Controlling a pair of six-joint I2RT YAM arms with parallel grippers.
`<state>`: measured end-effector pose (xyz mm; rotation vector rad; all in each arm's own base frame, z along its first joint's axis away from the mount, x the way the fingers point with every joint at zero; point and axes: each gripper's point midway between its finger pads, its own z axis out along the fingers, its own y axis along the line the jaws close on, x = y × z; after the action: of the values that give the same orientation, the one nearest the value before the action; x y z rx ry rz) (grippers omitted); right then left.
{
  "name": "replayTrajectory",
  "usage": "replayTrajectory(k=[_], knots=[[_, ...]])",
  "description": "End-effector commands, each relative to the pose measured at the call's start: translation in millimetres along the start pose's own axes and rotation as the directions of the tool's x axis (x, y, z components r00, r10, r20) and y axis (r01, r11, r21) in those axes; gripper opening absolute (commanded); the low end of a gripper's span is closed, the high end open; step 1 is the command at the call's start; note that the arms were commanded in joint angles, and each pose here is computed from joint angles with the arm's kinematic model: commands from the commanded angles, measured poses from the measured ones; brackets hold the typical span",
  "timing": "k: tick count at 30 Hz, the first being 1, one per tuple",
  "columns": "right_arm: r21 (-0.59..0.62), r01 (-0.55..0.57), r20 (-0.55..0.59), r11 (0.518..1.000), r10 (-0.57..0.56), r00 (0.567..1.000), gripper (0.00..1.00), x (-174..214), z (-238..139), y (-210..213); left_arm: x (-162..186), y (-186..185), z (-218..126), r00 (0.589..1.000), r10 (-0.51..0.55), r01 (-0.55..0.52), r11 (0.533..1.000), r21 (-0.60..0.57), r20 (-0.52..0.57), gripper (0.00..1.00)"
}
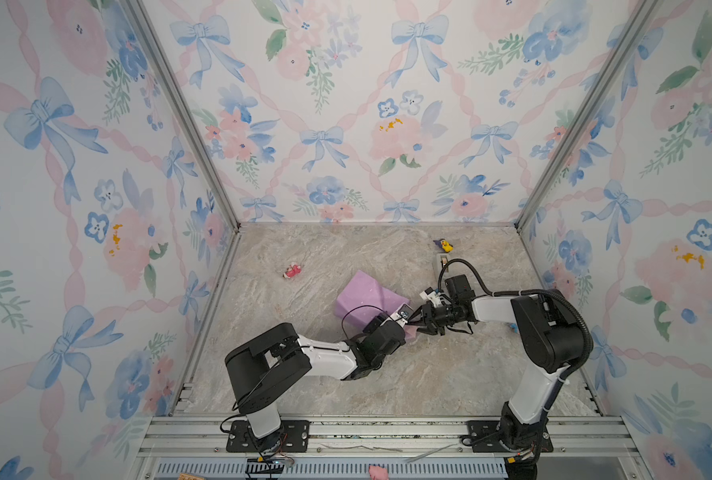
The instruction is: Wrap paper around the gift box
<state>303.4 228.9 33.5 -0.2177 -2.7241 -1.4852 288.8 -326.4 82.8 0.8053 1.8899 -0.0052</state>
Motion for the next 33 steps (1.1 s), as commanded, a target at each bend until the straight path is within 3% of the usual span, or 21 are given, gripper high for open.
replayTrajectory(k=[1, 8, 14, 20, 25, 33], knots=[[-0.017, 0.026, 0.077, 1.0, -0.025, 0.997, 0.3, -21, -6, 11, 55, -16, -3, 0.983, 0.102, -0.087, 0.991, 0.101, -0.155, 0.48], [0.006, 0.02, 0.1, 1.0, -0.021, 0.995, 0.21, -23, -10, 10, 54, -14, -2, 0.983, 0.102, -0.088, 0.991, 0.096, -0.15, 0.48], [0.026, 0.019, 0.103, 0.999, -0.022, 0.994, 0.21, -9, -17, 11, 55, -14, -2, 0.984, 0.099, -0.085, 0.991, 0.1, -0.151, 0.48], [0.028, 0.005, 0.097, 1.0, -0.008, 0.995, 0.07, -5, -12, 13, 54, -15, -2, 0.984, 0.098, -0.084, 0.991, 0.102, -0.147, 0.48], [-0.005, -0.016, 0.125, 1.0, 0.017, 0.992, 0.01, -9, -8, 22, 51, -19, -2, 0.986, 0.102, -0.085, 0.988, 0.127, -0.134, 0.49], [-0.045, -0.043, 0.148, 0.998, 0.049, 0.988, 0.0, -13, 0, 35, 29, -19, -7, 0.992, 0.1, -0.088, 0.985, 0.15, -0.074, 0.62]])
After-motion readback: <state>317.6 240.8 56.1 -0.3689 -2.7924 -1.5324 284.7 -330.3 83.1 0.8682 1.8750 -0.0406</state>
